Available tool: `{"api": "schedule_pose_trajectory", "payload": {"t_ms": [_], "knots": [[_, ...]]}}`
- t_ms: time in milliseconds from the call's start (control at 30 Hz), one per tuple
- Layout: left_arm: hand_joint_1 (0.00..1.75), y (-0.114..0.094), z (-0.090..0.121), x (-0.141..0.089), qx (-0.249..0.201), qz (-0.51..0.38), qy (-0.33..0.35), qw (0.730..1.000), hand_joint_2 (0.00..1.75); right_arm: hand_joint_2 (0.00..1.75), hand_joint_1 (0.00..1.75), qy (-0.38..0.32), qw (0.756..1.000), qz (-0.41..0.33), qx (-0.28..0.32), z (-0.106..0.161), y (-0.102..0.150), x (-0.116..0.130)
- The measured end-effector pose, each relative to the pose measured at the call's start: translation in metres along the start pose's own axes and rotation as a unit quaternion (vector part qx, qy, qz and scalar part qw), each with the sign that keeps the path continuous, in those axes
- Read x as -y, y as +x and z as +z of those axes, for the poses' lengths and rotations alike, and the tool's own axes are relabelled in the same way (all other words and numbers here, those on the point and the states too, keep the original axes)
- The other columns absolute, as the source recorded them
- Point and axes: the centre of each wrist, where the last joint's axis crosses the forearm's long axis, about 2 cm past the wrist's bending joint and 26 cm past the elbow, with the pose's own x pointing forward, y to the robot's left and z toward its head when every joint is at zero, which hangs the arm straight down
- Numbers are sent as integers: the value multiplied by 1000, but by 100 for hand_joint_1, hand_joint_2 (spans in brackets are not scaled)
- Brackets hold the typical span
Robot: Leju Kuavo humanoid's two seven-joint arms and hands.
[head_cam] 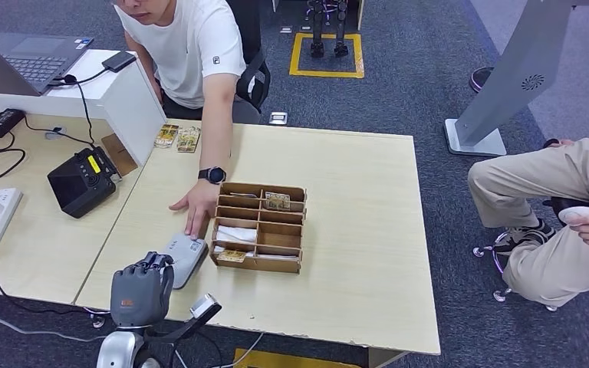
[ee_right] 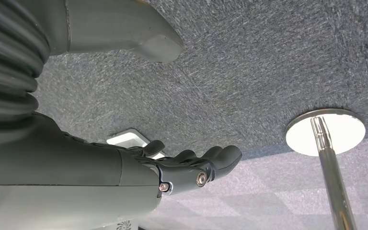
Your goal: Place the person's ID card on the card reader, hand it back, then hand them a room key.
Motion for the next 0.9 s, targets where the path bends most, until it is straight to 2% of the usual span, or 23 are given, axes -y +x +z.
{"api": "schedule_pose_trajectory", "payload": {"t_ms": [333,667,900], "knots": [[175,7,-2,3,-9,7,-5,1000,175,175,0,2,1000,3,5,0,0,0],[175,14,-53,8,-16,20,28,999,175,175,0,14,999,14,26,2,2,-3],[175,15,-63,16,-9,17,15,1000,175,175,0,21,999,12,24,3,2,-5]]}}
